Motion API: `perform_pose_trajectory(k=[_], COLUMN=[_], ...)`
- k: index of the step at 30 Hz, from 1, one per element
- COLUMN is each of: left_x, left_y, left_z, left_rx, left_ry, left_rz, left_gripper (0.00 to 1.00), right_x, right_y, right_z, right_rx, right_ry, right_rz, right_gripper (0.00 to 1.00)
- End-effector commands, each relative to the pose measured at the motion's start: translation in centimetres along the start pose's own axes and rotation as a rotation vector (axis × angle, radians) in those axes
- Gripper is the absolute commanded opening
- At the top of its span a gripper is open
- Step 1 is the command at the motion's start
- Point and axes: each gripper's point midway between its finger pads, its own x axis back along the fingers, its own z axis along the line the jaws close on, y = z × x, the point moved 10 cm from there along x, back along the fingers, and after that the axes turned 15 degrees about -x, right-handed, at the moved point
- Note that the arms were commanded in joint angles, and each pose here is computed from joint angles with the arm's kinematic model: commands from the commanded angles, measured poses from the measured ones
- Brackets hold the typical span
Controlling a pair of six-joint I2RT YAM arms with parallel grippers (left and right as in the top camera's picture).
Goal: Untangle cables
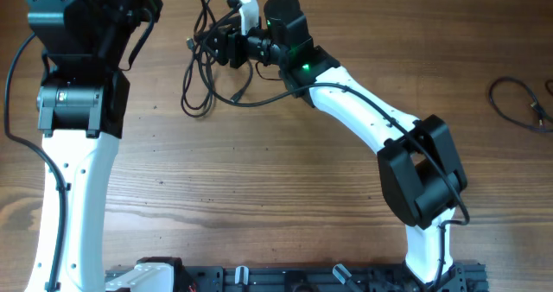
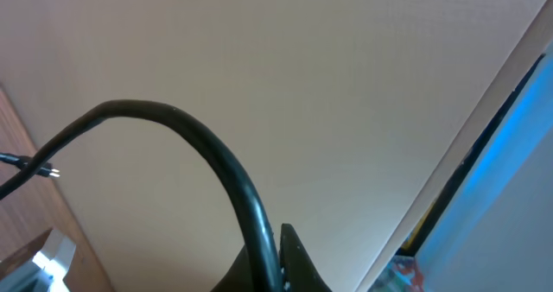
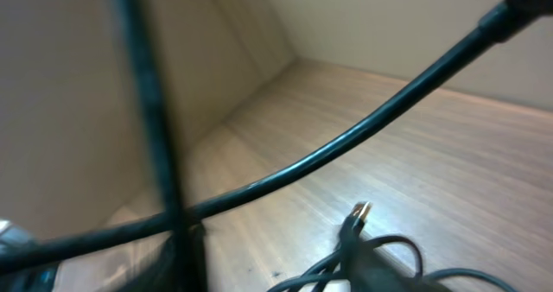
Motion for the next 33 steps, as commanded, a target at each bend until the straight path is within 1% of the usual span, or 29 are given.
perform_pose_trajectory(k=[1, 3, 4, 5, 6, 7, 8, 9, 11, 12, 13, 14, 15, 16, 17, 18, 20, 22, 24, 27, 30, 31, 33], left_x=[0.3, 0.4, 0.6, 0.8, 1.0, 1.3, 1.5, 1.6, 1.7, 1.5, 1.4, 1.1, 0.7, 0.4, -0.1, -0.3, -0.5, -0.5, -0.5, -0.5, -0.5, -0.5, -0.5], left_y=[0.0, 0.6, 1.1, 1.7, 2.0, 2.3, 2.4, 2.2, 1.9, 1.3, 0.7, -0.2, -0.9, -1.5, -2.0, -2.3, -3.0, -3.5, -3.7, -4.2, -4.7, -4.8, -4.8], left_z=[-0.2, 0.9, 1.8, 2.8, 3.3, 4.0, 4.7, 5.6, 6.3, 6.6, 6.8, 6.9, 7.1, 7.5, 7.9, 8.4, 8.4, 8.3, 8.2, 8.0, 7.5, 7.4, 7.4], left_rx=[0.015, 0.023, 0.029, -0.004, -0.046, -0.113, -0.139, -0.144, -0.231, -0.366, -0.423, -0.484, -0.523, -0.531, -0.516, -0.426, -0.253, -0.137, -0.090, 0.018, 0.040, 0.044, 0.044], left_ry=[-0.002, 0.071, 0.137, 0.215, 0.261, 0.331, 0.387, 0.448, 0.503, 0.519, 0.514, 0.500, 0.492, 0.504, 0.513, 0.537, 0.521, 0.507, 0.503, 0.484, 0.448, 0.438, 0.438], left_rz=[0.023, -0.034, -0.088, -0.162, -0.204, -0.254, -0.266, -0.250, -0.205, -0.105, -0.032, 0.051, 0.100, 0.126, 0.141, 0.136, 0.173, 0.212, 0.219, 0.270, 0.339, 0.355, 0.359], left_gripper=[0.04, 0.04, 0.04, 0.04, 0.04, 0.04, 0.04, 0.04, 0.04, 0.04, 0.04, 0.04, 0.04, 0.04, 0.04, 0.04, 0.04, 0.04, 0.04, 0.04, 0.04, 0.04, 0.04], right_x=[0.7, 2.0, 3.4, 5.1, 6.4, 8.2, 9.6, 10.3, 10.9, 11.4, 11.5, 11.7, 11.7, 11.6, 11.3, 10.9, 9.9, 9.5, 9.3, 9.1, 9.0, 8.9, 8.8], right_y=[0.4, 0.0, 0.2, 0.7, 0.9, 0.8, 0.0, -1.1, -2.2, -2.6, -2.4, -1.8, -1.2, -0.7, 0.0, 0.3, 0.8, 1.2, 1.6, 1.6, 2.0, 2.1, 2.5], right_z=[-0.1, -1.1, -1.3, -1.2, -1.1, -0.7, -0.3, 0.2, 0.4, 0.5, 0.9, 2.2, 3.7, 5.1, 6.7, 7.5, 8.6, 9.4, 10.0, 10.0, 10.1, 9.9, 9.4], right_rx=[-0.043, -0.107, -0.130, -0.142, -0.169, -0.193, -0.219, -0.224, -0.214, -0.223, -0.215, -0.161, -0.113, -0.060, 0.019, 0.062, 0.127, 0.153, 0.184, 0.192, 0.211, 0.220, 0.229], right_ry=[-0.075, -0.198, -0.258, -0.297, -0.331, -0.362, -0.364, -0.330, -0.300, -0.313, -0.291, -0.205, -0.112, -0.041, 0.015, 0.046, 0.099, 0.133, 0.165, 0.168, 0.166, 0.142, 0.062], right_rz=[0.001, 0.051, 0.078, 0.105, 0.130, 0.185, 0.273, 0.369, 0.462, 0.495, 0.487, 0.473, 0.454, 0.430, 0.386, 0.355, 0.305, 0.267, 0.241, 0.232, 0.207, 0.190, 0.151], right_gripper=[0.04, 0.04, 0.04, 0.04, 0.04, 0.04, 0.04, 0.04, 0.04, 0.04, 0.04, 0.04, 0.04, 0.04, 0.05, 0.05, 0.05, 0.05, 0.12, 0.25, 0.37, 0.45, 0.53])
